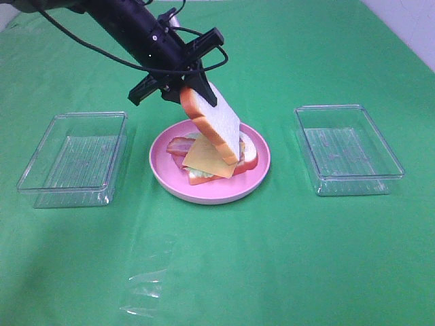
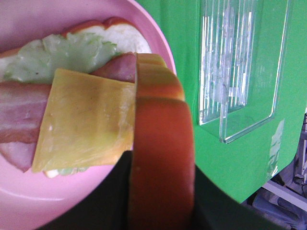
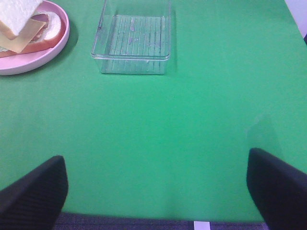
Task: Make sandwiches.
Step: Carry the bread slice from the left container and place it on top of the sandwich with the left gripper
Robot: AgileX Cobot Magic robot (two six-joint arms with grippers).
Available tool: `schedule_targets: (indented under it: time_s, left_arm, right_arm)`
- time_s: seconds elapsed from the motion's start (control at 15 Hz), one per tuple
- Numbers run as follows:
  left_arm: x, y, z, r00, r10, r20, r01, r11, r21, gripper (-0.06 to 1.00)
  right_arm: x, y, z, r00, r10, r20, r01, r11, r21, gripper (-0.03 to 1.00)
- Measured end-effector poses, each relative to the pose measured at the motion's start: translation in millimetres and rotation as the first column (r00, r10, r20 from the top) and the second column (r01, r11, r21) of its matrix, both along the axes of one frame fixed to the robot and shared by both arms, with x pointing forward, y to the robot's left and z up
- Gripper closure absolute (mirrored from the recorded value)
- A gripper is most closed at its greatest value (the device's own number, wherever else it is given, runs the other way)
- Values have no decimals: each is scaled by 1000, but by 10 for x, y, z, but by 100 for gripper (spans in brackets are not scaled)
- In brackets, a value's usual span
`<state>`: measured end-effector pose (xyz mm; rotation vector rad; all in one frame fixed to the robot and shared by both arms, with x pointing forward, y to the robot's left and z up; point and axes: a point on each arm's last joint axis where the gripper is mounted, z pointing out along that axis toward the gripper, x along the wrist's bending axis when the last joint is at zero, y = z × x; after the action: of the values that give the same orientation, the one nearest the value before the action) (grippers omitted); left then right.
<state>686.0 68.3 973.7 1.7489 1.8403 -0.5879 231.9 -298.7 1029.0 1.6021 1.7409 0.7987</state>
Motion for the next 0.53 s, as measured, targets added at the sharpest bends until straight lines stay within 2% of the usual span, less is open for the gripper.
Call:
schedule_targets:
  time_s: [0.27, 0.53]
  left_arm:
    - [54, -75, -190, 999, 26, -18, -27, 998, -52, 73]
    - [62, -58, -294, 1000, 17, -24, -18, 1000, -15, 73]
  right_arm:
    - [0, 0, 0, 1000, 0, 0, 0, 1000, 0, 0]
    - [0, 0, 0, 1000, 0, 0, 0, 1000, 0, 0]
